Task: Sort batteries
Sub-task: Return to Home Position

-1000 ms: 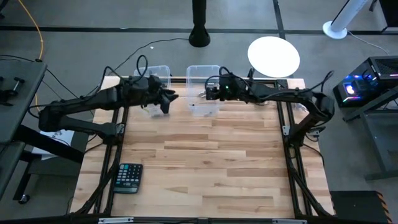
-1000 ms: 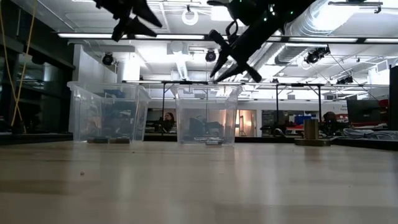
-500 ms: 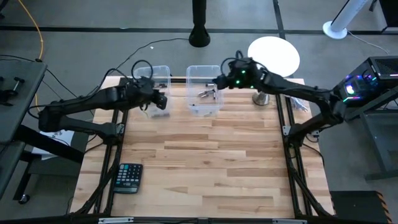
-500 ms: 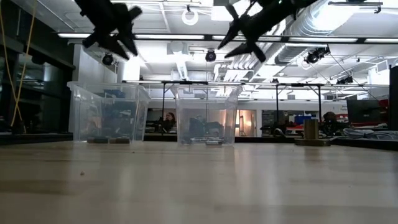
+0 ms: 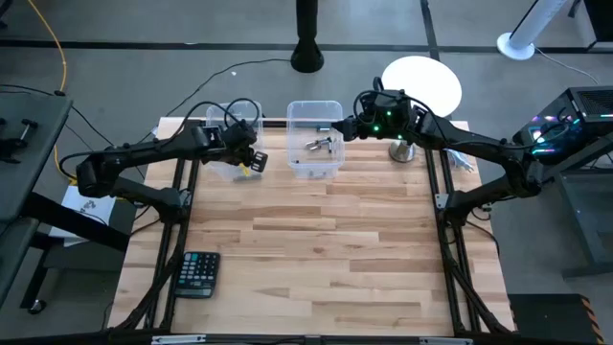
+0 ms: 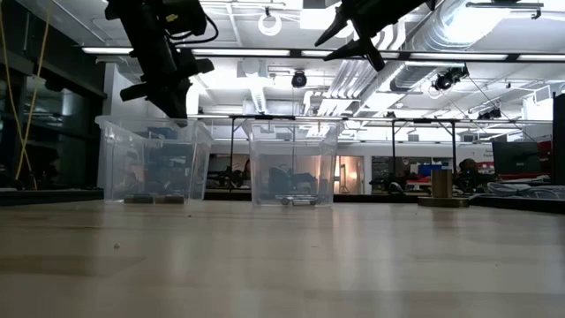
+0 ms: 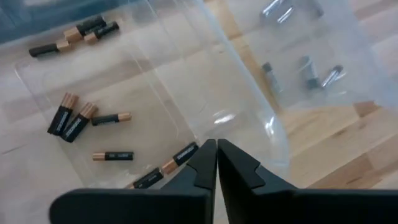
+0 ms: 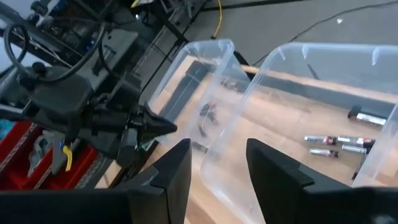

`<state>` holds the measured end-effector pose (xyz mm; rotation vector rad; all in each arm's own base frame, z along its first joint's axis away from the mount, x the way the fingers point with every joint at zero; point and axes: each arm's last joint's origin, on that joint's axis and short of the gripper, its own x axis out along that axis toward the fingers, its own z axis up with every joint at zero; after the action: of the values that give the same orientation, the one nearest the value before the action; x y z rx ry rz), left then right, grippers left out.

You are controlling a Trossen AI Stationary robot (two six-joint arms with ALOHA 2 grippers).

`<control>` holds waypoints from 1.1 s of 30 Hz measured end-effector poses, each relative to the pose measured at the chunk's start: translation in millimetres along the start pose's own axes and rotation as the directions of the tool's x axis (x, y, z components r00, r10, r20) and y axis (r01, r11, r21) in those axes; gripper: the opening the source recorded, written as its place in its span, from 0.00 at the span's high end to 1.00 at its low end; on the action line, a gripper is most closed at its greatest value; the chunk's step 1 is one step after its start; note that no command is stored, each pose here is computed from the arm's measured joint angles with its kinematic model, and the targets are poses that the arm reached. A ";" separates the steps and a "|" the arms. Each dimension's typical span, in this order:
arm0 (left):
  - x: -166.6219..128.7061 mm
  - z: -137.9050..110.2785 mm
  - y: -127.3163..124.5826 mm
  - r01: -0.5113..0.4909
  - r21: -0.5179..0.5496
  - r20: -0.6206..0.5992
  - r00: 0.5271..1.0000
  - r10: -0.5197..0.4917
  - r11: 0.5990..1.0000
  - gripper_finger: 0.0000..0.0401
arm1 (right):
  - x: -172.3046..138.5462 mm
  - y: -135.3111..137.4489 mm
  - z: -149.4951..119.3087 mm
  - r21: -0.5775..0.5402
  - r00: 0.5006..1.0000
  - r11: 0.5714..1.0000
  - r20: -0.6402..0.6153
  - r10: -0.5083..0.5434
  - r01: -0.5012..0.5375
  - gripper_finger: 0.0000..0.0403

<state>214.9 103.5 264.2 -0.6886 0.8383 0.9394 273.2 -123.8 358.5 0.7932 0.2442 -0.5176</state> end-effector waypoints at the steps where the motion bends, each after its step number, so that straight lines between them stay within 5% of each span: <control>1: 1.1 -0.5 -0.3 -0.004 0.003 -0.006 1.000 0.004 1.000 0.99 | 0.1 1.0 -1.8 0.001 1.000 1.000 -0.009 0.000 0.000 0.63; 33: -8.9 -18.7 -21.4 0.158 0.070 -0.101 0.983 -0.151 0.985 1.00 | 0.1 8.0 -10.0 -0.022 1.000 1.000 -0.019 -0.013 0.013 0.63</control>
<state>225.2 75.6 265.4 -0.7244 0.8875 0.7353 277.3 -111.9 356.5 0.7757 0.2728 -0.5188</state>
